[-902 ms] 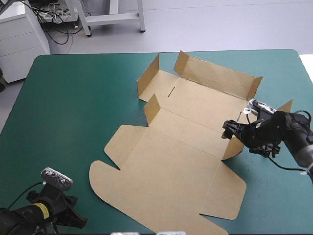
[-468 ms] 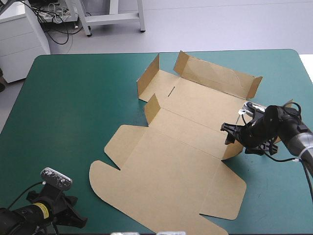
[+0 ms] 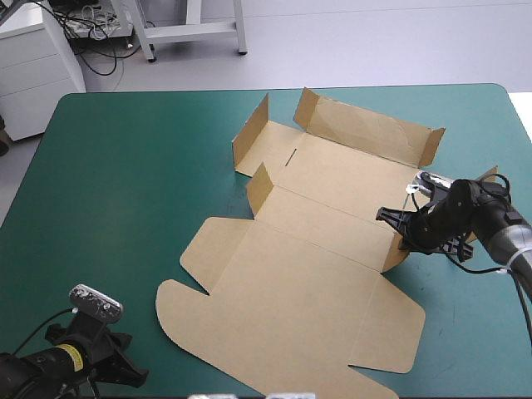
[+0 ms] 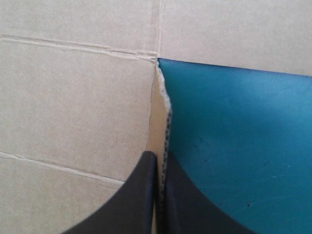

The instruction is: Fold the box

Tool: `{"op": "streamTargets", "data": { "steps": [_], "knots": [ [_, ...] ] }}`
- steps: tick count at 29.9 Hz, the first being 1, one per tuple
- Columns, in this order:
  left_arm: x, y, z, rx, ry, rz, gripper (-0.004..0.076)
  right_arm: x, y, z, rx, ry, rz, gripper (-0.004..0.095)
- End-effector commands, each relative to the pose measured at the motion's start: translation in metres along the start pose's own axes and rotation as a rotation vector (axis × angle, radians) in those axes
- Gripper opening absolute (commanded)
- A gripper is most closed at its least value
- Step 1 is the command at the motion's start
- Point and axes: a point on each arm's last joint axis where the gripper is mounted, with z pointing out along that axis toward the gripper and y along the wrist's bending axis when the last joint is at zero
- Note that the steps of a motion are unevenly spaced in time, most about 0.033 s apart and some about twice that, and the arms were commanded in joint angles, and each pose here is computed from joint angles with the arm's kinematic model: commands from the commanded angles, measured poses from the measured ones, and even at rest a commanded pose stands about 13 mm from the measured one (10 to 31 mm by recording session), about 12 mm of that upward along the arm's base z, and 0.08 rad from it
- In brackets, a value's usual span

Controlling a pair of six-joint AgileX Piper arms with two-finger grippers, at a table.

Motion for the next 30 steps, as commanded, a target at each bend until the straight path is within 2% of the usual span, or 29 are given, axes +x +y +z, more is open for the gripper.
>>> {"op": "streamTargets", "data": {
  "steps": [1, 7, 13, 19, 30],
  "knots": [
    [-0.008, -0.001, -0.005, 0.009, -0.051, -0.005, -0.0032, -0.005, 0.002, -0.014, 0.006, -0.063, -0.046, -0.0018],
    [-0.008, -0.001, -0.005, 0.009, -0.051, -0.005, -0.0032, -0.006, 0.0, -0.015, 0.029, -0.074, -0.131, -0.0018],
    [-0.008, -0.001, -0.005, 0.009, -0.051, -0.005, -0.0032, -0.021, 0.011, -0.039, 0.013, -0.136, -0.327, -0.0018],
    [-0.013, -0.001, -0.01, 0.011, -0.081, -0.005, -0.0032, -0.042, 0.029, -0.085, 0.005, -0.267, -0.517, -0.0018],
    [-0.056, 0.001, -0.087, -0.013, -0.395, 0.006, -0.0032, -0.058, 0.053, -0.149, -0.006, -0.493, -0.794, -0.0023]
  ]
}}
